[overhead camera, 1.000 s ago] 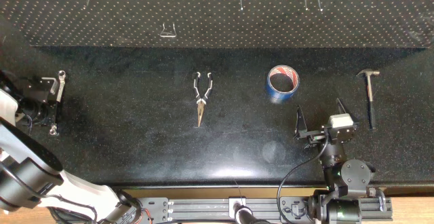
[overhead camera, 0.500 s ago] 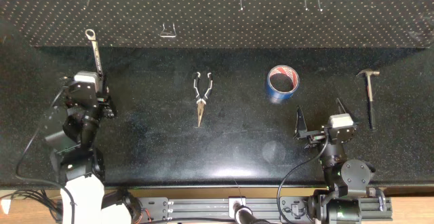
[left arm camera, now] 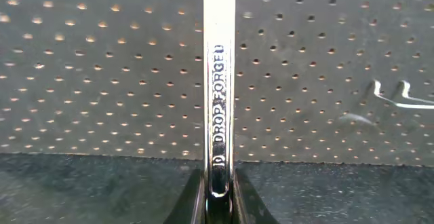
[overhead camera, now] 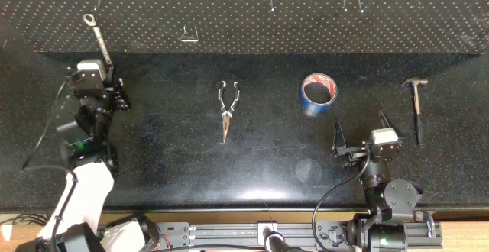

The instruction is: Place Tools Onto Pegboard

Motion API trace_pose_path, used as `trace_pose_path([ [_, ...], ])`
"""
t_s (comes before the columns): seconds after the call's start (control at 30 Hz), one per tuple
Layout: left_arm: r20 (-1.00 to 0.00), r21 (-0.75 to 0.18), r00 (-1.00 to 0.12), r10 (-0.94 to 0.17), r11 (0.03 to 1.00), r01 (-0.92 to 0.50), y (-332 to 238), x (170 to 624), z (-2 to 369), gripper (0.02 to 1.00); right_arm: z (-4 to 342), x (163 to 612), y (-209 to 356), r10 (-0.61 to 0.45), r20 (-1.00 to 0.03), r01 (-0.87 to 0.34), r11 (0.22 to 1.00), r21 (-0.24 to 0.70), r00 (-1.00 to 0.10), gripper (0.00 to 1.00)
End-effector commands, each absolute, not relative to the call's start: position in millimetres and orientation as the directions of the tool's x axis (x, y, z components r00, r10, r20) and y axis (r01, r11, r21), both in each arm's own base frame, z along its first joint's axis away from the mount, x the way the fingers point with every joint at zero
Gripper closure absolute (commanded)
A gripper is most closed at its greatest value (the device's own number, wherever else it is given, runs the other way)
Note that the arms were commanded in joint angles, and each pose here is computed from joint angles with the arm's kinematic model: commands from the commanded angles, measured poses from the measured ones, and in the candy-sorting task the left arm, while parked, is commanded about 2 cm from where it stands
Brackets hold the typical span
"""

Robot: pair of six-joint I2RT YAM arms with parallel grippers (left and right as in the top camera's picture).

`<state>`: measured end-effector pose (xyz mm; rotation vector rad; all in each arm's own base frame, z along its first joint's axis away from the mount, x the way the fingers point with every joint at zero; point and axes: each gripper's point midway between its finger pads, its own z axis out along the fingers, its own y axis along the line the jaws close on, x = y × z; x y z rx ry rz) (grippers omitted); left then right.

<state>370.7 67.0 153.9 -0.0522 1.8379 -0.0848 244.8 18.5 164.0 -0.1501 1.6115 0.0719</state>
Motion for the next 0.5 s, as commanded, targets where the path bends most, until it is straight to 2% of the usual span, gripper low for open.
trace_pose_path([
  [0.03,-0.966,-0.072,-0.252,-0.062,0.997,0.028,64,387,162,0.989,163,245,17,-0.066,-0.997,-0.137,0.989,-0.060,-0.038,0.016],
  [0.37,-0.978,-0.042,-0.207,-0.033,0.998,0.037,65,392,175,0.989,163,245,17,-0.066,-0.997,-0.136,0.989,-0.060,-0.038,0.016],
  [0.5,-0.977,-0.033,-0.209,-0.034,0.999,-0.004,72,392,174,0.989,163,245,17,-0.066,-0.997,-0.137,0.989,-0.060,-0.038,0.018],
])
